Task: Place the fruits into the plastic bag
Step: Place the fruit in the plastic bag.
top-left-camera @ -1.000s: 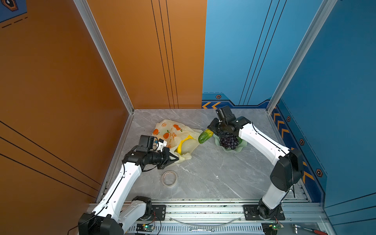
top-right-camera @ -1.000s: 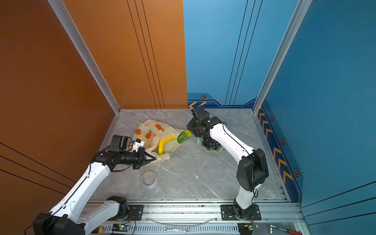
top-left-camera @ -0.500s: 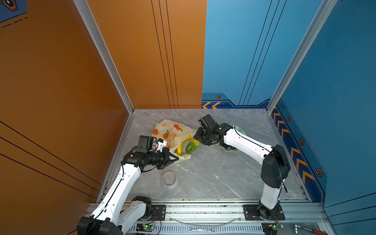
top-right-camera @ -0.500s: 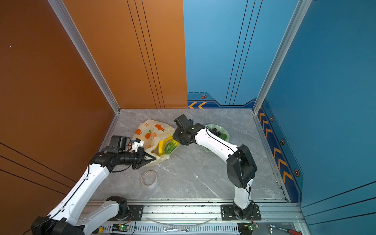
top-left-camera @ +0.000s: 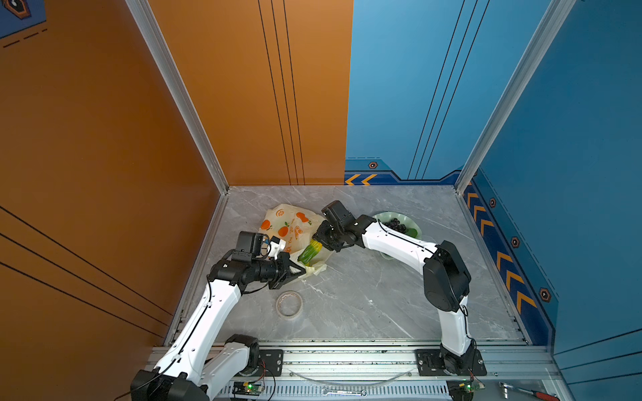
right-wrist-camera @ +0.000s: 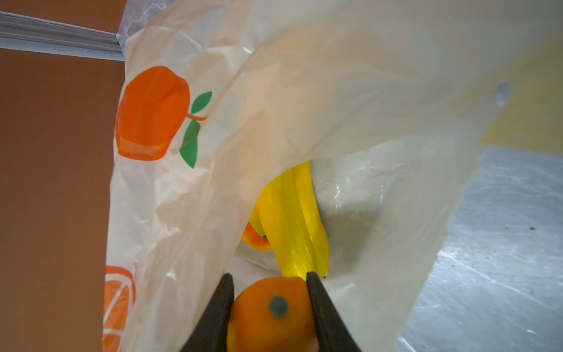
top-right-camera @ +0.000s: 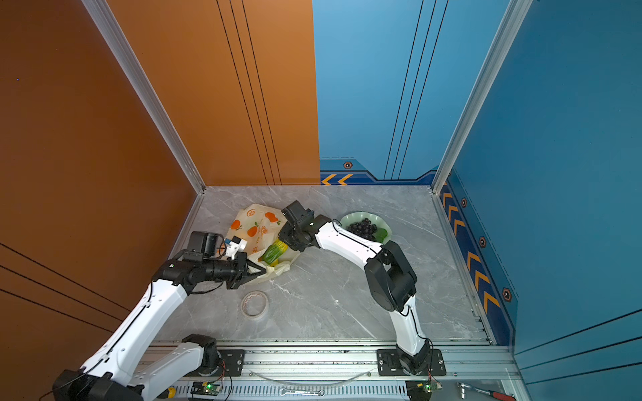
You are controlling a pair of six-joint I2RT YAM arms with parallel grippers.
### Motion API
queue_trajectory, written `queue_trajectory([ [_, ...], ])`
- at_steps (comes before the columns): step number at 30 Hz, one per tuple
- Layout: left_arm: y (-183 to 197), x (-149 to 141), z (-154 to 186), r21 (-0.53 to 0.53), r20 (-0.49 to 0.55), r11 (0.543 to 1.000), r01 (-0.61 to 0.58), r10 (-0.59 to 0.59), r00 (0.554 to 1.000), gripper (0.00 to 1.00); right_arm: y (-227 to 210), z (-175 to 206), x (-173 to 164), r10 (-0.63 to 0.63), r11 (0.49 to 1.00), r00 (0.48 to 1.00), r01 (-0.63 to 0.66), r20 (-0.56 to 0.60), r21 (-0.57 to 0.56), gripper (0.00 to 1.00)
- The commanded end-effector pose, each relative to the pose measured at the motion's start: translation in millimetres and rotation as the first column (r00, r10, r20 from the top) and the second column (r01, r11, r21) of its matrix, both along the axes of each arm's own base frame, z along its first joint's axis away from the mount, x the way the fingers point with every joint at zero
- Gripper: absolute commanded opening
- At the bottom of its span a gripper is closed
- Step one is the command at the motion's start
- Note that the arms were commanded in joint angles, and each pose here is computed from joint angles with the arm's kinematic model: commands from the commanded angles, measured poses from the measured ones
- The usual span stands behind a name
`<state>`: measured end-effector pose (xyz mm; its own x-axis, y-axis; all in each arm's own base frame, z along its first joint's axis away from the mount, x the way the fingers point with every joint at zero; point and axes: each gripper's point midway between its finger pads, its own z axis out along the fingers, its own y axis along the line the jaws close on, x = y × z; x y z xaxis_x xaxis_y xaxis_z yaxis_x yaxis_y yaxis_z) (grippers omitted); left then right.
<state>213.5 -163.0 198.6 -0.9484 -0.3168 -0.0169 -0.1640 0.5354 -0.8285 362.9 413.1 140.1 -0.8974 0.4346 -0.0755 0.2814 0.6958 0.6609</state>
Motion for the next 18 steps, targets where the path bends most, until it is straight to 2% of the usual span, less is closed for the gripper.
queue_trajectory([
  [1,-0.5,-0.6,13.3,0.007,0.042,1.000,0.003,-0.003,0.999,0.00,23.5,12.8,-6.4,0.023,0.996,1.000,-0.023,-0.006,0.083,0.32],
  [11,0.8,-4.5,7.4,0.018,0.032,1.000,-0.008,0.008,0.999,0.00,54.5,12.3,-15.3,0.058,0.966,0.998,-0.053,-0.013,0.253,0.32],
  [18,1.2,-2.5,7.7,0.020,0.034,1.000,-0.014,0.013,0.999,0.00,66.2,27.1,-9.8,0.073,0.935,0.997,-0.082,0.041,0.344,0.32],
])
